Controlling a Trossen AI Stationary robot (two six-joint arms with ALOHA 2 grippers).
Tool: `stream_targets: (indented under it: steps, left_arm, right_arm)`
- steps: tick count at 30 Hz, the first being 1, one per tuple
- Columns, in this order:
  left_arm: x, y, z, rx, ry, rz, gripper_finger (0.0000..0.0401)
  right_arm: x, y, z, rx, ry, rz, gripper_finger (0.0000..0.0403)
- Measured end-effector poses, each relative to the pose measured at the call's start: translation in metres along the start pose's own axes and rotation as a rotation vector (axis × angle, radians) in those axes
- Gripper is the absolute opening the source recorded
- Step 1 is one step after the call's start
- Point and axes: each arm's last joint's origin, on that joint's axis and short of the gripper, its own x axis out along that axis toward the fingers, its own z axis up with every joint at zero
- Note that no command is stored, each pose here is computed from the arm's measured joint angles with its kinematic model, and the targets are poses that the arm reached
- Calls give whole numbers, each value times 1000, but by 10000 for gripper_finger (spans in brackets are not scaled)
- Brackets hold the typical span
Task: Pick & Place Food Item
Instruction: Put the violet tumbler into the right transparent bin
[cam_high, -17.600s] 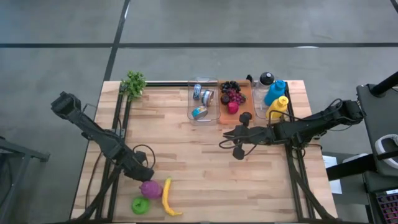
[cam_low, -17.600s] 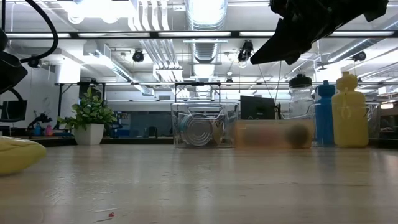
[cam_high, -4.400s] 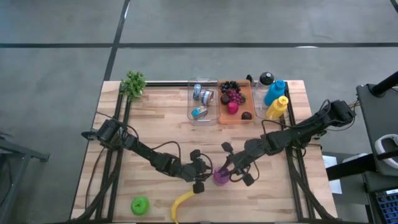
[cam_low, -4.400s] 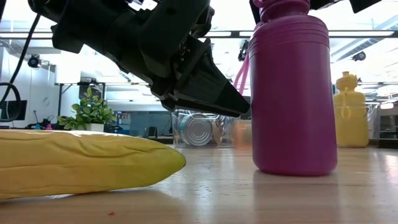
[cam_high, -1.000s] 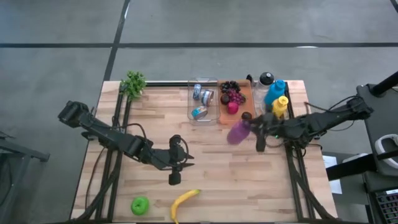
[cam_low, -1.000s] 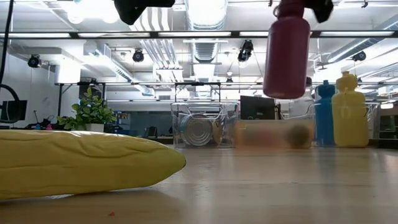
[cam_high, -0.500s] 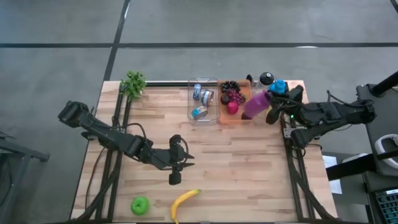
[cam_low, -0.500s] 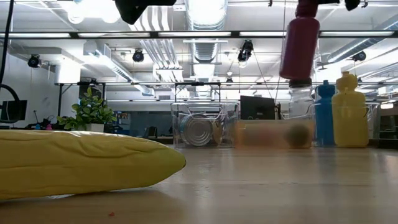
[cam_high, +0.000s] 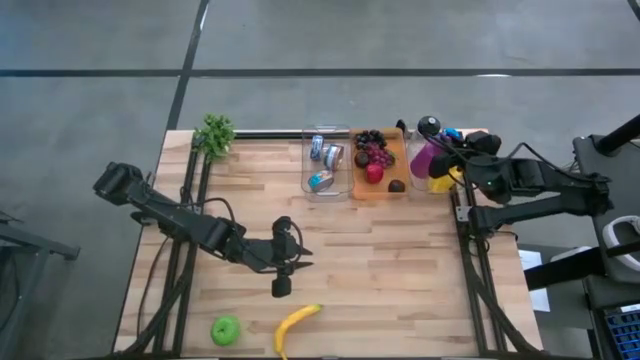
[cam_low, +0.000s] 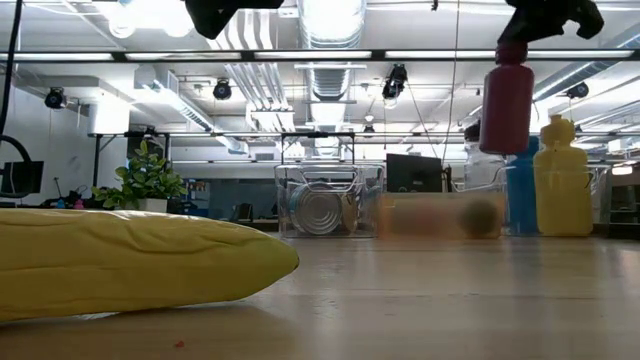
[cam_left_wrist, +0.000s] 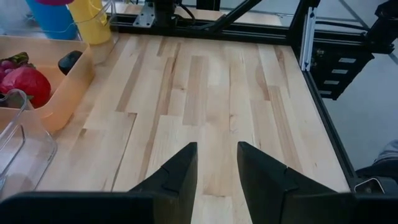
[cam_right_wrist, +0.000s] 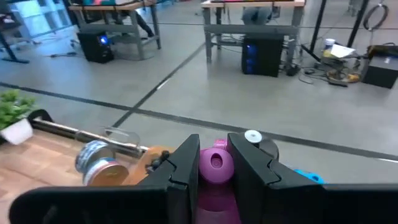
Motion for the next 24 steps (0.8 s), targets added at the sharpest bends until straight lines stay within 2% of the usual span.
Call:
stream_targets:
  steps: [10,24]
  left_arm:
    - [0,0,0,1,1,0,118]
    - [0,0,-1,1,2,0,118]
  right_arm:
    - [18,4,-16,-49,59,-72,63]
    - [29,2,-44,-4,95,-125,63]
